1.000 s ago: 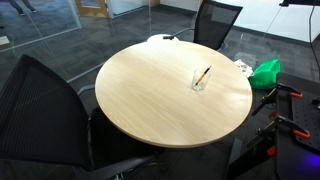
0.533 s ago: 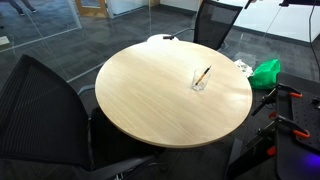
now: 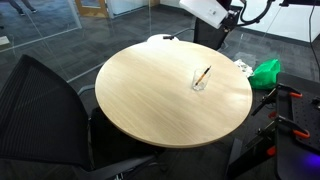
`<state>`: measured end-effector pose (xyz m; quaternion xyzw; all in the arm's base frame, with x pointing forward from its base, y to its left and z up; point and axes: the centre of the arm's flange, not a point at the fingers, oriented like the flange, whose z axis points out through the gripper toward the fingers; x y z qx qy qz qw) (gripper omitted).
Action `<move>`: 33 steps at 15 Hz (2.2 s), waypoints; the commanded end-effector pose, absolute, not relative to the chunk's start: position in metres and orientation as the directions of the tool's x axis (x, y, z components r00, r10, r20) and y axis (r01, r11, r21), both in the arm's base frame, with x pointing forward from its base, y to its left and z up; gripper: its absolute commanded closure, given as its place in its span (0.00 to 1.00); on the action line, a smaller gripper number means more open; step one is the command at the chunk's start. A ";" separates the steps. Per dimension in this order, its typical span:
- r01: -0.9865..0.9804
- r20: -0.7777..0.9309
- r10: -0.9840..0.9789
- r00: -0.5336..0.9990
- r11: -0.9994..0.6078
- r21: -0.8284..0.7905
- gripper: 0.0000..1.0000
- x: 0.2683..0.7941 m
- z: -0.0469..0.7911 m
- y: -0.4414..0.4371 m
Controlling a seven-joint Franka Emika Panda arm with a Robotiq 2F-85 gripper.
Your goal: Take the pen out of the glass
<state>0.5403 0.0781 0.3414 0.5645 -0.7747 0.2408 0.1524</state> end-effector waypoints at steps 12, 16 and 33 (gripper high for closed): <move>-0.924 0.532 -0.758 -0.378 0.344 -0.167 0.00 0.563 0.295 0.083; -0.894 0.516 -0.738 -0.434 0.425 -0.143 0.00 0.565 0.275 0.083; -0.870 0.582 -0.708 -0.400 0.493 0.002 0.35 0.563 0.180 0.047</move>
